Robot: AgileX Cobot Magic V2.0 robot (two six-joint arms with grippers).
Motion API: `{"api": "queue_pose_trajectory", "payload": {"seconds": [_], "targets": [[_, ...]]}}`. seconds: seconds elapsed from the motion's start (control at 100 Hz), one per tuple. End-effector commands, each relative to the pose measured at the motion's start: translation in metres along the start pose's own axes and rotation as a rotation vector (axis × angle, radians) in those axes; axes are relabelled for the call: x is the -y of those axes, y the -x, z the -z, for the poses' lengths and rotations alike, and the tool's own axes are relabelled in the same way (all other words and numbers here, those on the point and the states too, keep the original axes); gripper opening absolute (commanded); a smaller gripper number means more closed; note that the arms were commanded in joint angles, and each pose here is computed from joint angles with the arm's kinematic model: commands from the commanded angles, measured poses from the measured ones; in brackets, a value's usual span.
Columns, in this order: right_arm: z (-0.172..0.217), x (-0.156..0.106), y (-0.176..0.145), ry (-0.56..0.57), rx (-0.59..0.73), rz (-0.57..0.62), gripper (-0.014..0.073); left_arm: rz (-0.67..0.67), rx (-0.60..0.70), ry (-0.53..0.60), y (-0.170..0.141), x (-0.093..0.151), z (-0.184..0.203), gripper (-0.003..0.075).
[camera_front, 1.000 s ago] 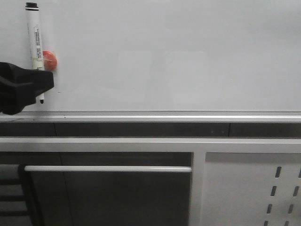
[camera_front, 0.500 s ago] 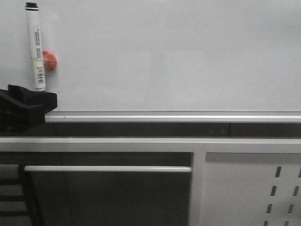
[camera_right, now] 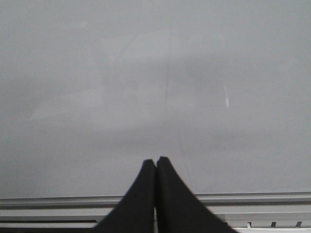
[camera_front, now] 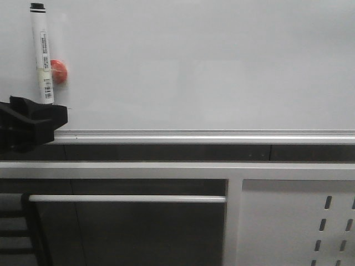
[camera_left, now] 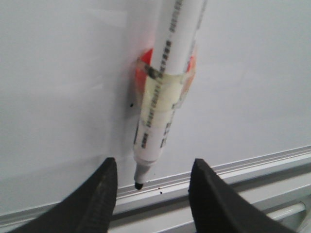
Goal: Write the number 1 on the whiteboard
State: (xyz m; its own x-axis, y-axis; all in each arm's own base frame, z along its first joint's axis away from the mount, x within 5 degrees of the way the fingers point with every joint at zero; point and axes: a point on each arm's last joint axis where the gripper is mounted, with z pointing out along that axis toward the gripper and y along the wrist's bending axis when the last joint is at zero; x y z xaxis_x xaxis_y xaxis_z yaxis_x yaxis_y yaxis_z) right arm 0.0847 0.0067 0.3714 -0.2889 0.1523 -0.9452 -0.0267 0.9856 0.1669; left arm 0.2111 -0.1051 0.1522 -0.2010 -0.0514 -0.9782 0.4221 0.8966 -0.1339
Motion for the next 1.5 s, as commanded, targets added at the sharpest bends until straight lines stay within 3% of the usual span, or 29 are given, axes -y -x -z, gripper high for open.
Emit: {"api": "queue_pose_trajectory", "payload": {"seconds": [0.0,0.28,0.36,0.47,0.64,0.86,0.96,1.04,1.15,1.31,1.39,1.49], "targets": [[0.003,-0.002,0.017,0.003,0.099,0.006,-0.0071,0.011,0.277,-0.039,0.032,0.006,-0.002,0.0306],[0.003,-0.002,0.017,0.003,0.099,0.006,-0.0071,0.003,0.317,-0.044,0.041,0.007,-0.009,0.0273],[0.003,-0.002,0.017,0.003,0.099,0.006,-0.0071,0.003,0.316,-0.043,0.041,0.007,-0.009,0.0193],[0.003,-0.002,0.017,0.003,0.099,0.006,-0.0071,-0.001,0.314,-0.053,0.041,0.008,-0.009,-0.0020],[0.003,-0.002,0.017,0.009,0.099,-0.003,-0.0071,-0.026,0.289,-0.122,0.036,0.014,-0.006,-0.0018],[0.000,-0.002,0.013,0.017,0.083,-0.019,-0.0071,-0.032,0.251,-0.131,0.028,0.014,0.009,-0.0018],[-0.003,-0.004,0.008,0.045,0.063,-0.066,-0.0071,-0.066,0.248,-0.207,0.028,0.021,0.019,-0.0017],[-0.004,-0.009,0.004,0.103,0.038,-0.154,-0.0071,-0.099,0.234,-0.289,0.025,0.028,0.029,-0.0018],[-0.007,-0.013,-0.003,0.146,-0.054,-0.184,-0.0071,-0.112,0.212,-0.330,0.020,0.031,0.042,-0.0018],[-0.010,-0.029,-0.012,0.333,-0.193,-0.102,-0.0071,-0.112,0.178,-0.340,0.011,0.031,0.057,-0.0017],[-0.012,-0.039,-0.011,0.449,-0.198,-0.098,-0.0071,-0.117,0.148,-0.366,0.005,0.033,0.063,-0.0017],[-0.017,-0.042,-0.009,0.507,-0.186,-0.045,-0.0071,-0.125,0.126,-0.401,0.001,0.035,0.068,-0.0017]]}}
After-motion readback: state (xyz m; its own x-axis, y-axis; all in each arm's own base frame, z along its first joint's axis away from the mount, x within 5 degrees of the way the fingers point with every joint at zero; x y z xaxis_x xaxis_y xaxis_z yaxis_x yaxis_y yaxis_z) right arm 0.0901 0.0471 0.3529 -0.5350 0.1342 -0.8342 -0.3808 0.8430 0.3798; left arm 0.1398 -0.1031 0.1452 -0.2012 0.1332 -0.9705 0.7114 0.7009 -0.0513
